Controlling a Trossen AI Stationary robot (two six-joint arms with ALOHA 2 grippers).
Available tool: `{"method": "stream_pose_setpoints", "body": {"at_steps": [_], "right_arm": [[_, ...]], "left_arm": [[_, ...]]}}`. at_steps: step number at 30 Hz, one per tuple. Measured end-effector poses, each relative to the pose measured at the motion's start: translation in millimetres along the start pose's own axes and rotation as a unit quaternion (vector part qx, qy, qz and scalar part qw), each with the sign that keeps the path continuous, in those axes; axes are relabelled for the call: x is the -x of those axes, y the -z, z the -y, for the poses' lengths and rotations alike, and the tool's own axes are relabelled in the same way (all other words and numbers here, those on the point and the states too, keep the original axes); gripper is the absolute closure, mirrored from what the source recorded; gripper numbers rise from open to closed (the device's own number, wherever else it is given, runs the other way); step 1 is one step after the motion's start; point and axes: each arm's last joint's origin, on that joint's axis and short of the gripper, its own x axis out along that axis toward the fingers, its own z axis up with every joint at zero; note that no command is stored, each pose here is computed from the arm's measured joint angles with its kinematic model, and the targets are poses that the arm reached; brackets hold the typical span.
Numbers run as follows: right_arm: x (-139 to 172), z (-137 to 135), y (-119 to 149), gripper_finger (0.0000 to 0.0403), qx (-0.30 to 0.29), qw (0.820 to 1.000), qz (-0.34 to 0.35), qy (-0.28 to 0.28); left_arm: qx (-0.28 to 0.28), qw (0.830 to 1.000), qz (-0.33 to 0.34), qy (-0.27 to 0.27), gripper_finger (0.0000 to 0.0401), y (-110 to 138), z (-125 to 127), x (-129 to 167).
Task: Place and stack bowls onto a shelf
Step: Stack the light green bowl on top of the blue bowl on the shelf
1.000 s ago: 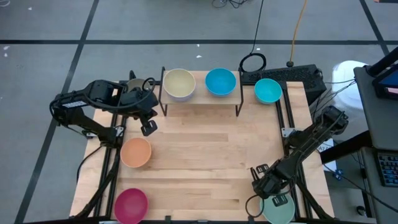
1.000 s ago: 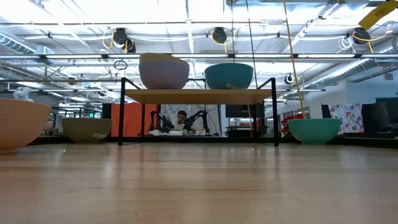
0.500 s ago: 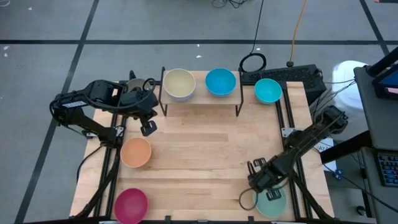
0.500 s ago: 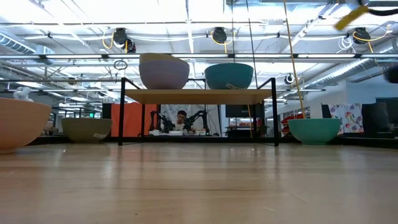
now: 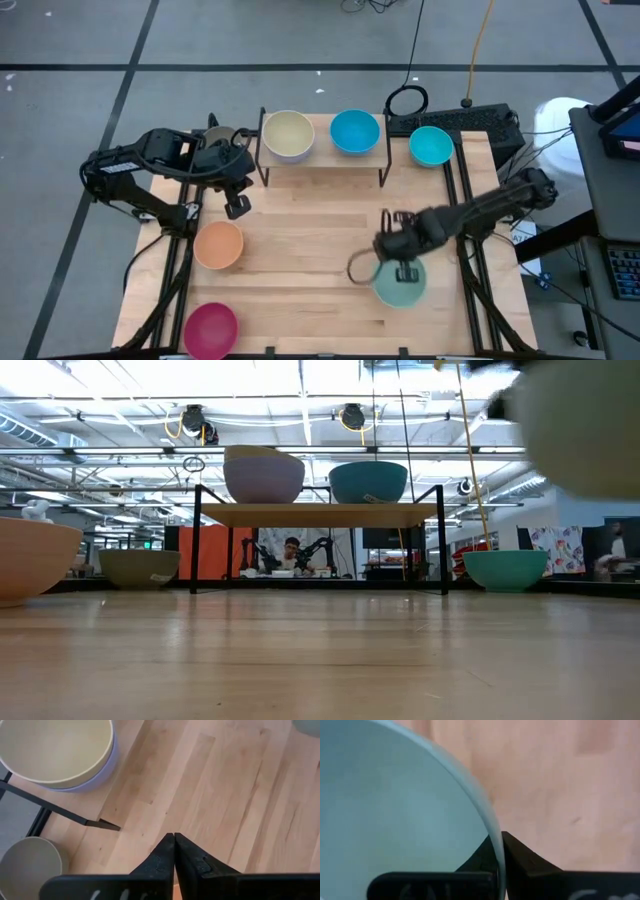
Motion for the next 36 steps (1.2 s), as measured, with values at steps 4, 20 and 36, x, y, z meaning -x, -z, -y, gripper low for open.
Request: {"method": "stream_pose_setpoints", "body": {"at_steps": [4, 20, 36], "right_arm": [[30.1, 25.3, -16.7, 0.0402, -0.058, 0.997, 0.045, 0.031], [122.6, 121.9, -35.2, 0.0403, -0.204, 0.959, 0.183, 0.077], [201.4, 203.4, -19.6, 0.0403, -0.154, 0.907, 0.360, 0.154]], "left_arm": [[-0.009, 1.000, 0.000, 0.000, 0.0397, 0.0, 0.0, 0.0], [-0.029, 1.000, 0.000, 0.000, 0.0393, 0.0, 0.0, 0.0], [-0.014, 1.000, 0.027, 0.009, 0.0385, -5.8, 0.9, -0.1]]}}
